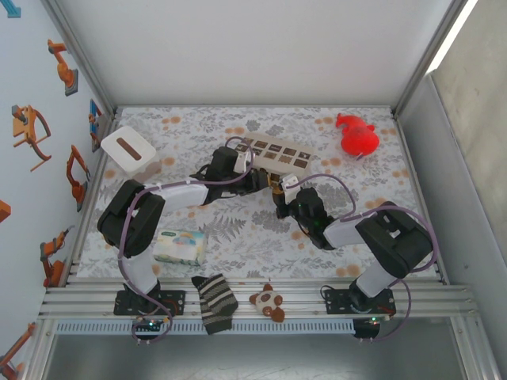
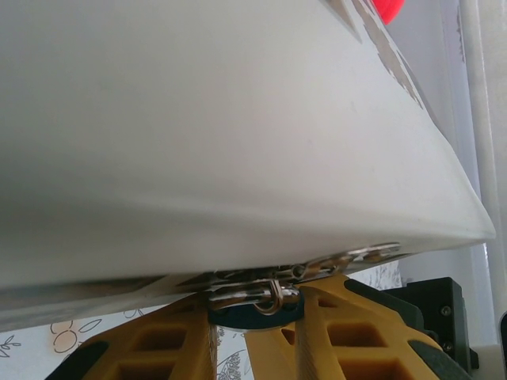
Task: Unlock a padlock with a key
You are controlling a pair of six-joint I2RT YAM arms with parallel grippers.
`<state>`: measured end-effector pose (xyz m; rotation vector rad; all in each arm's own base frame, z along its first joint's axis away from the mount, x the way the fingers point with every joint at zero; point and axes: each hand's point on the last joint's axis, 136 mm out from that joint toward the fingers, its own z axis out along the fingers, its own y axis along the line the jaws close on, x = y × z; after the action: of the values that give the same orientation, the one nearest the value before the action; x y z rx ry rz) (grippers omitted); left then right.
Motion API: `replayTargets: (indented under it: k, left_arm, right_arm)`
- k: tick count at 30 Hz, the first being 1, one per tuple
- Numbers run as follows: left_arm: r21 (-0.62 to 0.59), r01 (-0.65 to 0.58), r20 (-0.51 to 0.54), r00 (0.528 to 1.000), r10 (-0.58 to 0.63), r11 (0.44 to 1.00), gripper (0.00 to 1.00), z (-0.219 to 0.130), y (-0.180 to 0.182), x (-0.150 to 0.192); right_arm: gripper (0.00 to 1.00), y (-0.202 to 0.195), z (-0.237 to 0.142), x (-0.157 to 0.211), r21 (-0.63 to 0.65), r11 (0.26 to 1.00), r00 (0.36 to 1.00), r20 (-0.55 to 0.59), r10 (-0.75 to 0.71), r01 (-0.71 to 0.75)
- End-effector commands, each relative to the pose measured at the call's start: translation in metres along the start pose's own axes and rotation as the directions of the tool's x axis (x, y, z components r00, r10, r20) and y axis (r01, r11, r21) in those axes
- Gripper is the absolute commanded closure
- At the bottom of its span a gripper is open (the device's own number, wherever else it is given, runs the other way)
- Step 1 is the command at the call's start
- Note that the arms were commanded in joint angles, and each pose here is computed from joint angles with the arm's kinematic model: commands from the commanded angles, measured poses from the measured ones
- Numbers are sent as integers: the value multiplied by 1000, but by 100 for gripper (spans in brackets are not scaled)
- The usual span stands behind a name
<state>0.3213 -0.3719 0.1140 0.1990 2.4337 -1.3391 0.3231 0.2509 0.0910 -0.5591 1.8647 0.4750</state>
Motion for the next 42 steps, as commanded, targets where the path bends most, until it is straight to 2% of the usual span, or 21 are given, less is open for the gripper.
replayTargets:
  k: [1, 12, 24, 42]
  left_arm:
    - [98, -34, 28, 999, 31, 995, 74, -13, -42, -14]
    - [104, -41, 20, 999, 39, 994, 74, -11, -51, -13]
    - [98, -49, 9, 999, 48, 994, 74, -8, -53, -10]
    - [90, -52, -9, 999, 53, 995, 74, -4, -48, -3]
  right_arm:
    - [100, -2, -1, -19, 20, 1000, 996, 88, 18, -20]
    - [100, -2, 3, -29, 35, 999, 986, 166, -20, 14]
    - [100, 8, 5, -51, -17, 999, 966, 258, -36, 41]
    - [100, 25, 0, -90, -221, 975, 942, 331, 58, 17]
